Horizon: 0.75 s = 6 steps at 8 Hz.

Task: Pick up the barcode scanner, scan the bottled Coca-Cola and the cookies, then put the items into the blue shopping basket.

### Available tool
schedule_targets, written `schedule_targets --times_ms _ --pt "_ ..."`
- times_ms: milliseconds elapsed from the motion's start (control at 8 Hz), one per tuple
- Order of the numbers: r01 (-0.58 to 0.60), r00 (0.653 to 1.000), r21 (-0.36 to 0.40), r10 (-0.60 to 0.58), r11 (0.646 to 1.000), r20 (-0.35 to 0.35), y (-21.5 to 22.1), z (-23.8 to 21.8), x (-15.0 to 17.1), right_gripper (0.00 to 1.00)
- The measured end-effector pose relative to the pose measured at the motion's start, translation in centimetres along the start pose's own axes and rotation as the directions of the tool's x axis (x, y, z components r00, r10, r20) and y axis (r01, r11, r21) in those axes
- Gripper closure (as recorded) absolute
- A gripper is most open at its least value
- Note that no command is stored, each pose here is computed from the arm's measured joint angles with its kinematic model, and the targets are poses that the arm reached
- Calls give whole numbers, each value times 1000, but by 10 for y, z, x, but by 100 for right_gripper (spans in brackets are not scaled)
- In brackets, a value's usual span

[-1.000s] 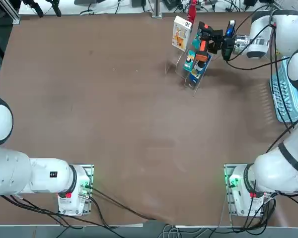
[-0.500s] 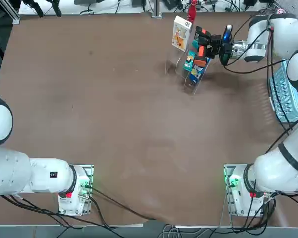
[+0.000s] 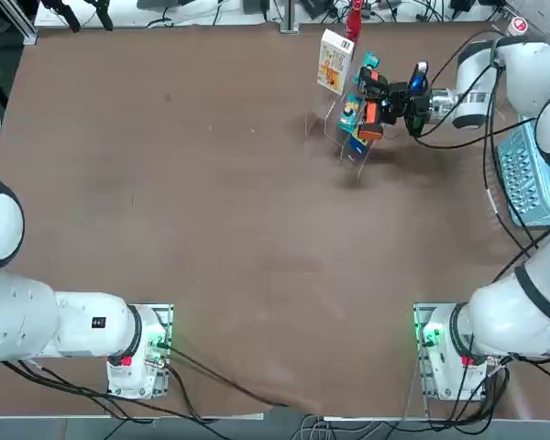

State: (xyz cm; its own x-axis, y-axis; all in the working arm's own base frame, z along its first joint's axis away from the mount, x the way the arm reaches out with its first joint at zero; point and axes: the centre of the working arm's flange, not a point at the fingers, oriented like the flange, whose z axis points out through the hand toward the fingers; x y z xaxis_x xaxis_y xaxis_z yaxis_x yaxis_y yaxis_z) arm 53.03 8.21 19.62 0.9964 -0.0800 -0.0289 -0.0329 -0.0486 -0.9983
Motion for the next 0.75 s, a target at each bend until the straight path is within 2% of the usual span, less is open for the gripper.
schedule_targets --times_ms 375,750 --pt "11 1000 -15 -11 1000 18 -5 -3 0 57" --pt "45 990 -161 -23 986 139 -35 -52 25 57"
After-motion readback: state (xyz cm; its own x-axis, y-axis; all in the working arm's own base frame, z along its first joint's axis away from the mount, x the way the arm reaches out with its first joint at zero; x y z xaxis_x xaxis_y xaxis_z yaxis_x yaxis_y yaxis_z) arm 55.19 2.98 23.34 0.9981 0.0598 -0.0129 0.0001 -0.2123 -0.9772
